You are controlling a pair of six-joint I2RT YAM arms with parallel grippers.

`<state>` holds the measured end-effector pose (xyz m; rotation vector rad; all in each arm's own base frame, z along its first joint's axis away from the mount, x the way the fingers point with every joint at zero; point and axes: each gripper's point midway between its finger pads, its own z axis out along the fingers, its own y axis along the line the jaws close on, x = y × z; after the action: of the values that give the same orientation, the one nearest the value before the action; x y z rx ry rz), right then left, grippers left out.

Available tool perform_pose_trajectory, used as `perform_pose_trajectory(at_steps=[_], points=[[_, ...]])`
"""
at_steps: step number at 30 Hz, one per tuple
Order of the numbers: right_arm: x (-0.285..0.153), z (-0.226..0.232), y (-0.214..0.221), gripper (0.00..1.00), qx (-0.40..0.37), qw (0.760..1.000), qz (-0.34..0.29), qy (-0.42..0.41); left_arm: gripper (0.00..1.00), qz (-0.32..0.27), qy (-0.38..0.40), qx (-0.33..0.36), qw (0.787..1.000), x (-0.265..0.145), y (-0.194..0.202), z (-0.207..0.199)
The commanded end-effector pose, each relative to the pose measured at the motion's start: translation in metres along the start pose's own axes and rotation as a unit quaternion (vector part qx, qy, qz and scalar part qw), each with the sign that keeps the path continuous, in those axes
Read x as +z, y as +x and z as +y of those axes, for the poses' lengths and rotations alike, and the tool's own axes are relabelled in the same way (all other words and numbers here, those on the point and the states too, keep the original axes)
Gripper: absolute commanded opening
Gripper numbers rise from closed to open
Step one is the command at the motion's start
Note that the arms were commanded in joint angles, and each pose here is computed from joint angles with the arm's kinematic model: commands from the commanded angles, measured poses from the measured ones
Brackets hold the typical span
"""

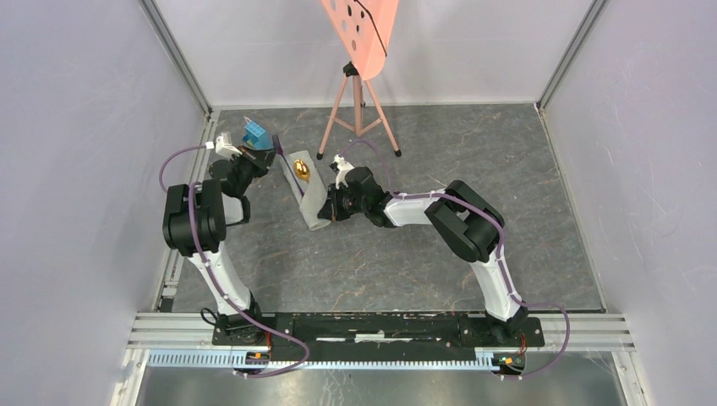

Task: Fold the napkin into a case and place the utensils inside

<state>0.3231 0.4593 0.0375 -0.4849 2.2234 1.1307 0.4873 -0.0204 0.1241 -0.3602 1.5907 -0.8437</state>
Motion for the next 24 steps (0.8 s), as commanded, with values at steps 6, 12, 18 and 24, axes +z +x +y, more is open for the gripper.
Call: perform_pose_trajectory(at_steps=[6,12,18,24], points=[[0.005,-0.003,-0.001,0.00,0.002,1.000,-0.009,0.002,0.02,0.028,-0.053,-0.060,0.996,-0.010,0.014,0.002],[0.006,-0.002,-0.001,0.00,0.003,1.000,-0.007,-0.001,0.02,0.055,-0.059,-0.081,0.993,-0.012,0.028,0.000],[0.006,-0.001,-0.002,0.00,0.003,1.000,-0.007,-0.002,0.02,0.074,-0.059,-0.102,0.990,-0.017,0.041,-0.001],[0.007,-0.001,-0.003,0.00,0.003,1.000,-0.007,-0.001,0.02,0.090,-0.050,-0.124,0.987,-0.020,0.057,-0.005]])
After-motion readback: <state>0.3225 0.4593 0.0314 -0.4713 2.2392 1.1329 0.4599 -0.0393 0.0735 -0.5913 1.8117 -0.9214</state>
